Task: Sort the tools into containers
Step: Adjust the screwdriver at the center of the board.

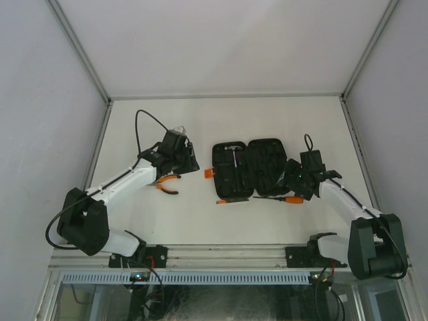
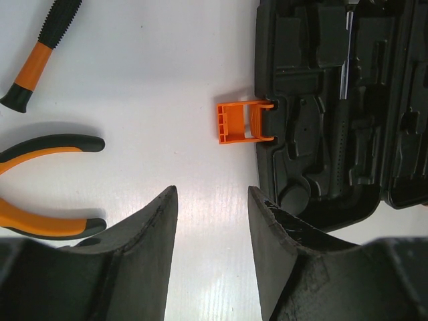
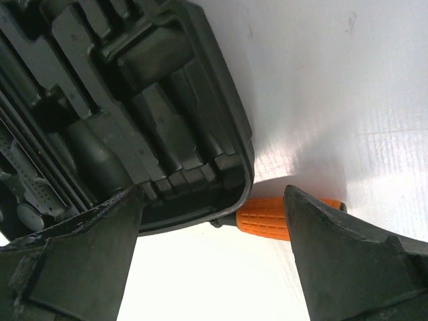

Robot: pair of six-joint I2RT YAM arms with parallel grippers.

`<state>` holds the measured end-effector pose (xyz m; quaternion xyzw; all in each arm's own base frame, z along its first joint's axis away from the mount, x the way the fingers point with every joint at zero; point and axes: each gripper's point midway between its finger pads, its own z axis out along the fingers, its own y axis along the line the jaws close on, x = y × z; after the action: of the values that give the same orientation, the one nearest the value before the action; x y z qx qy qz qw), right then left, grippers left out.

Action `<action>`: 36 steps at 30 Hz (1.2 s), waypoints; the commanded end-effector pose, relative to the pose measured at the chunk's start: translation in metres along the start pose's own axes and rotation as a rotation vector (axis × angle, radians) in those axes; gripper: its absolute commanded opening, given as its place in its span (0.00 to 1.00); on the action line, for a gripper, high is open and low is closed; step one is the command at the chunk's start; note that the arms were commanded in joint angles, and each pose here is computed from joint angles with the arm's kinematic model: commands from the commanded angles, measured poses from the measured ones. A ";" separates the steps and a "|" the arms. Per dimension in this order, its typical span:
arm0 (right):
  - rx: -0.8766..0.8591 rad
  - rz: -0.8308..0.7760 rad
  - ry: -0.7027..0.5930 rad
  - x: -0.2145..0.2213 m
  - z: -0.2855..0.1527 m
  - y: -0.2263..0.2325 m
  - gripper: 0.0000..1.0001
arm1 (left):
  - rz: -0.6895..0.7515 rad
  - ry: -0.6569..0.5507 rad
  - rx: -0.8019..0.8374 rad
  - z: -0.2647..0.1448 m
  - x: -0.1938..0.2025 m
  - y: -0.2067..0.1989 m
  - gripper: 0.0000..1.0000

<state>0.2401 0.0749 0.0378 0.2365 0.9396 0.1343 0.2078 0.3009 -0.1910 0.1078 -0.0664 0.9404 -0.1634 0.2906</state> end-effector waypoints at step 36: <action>0.337 0.126 -0.249 0.008 -0.051 -0.013 0.75 | 0.011 -0.038 0.061 -0.005 -0.019 -0.021 0.49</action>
<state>0.2078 0.0766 0.0705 0.2825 0.9234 -0.0048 0.2597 0.2999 -0.1925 0.1045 -0.0646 0.9424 -0.1643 0.2843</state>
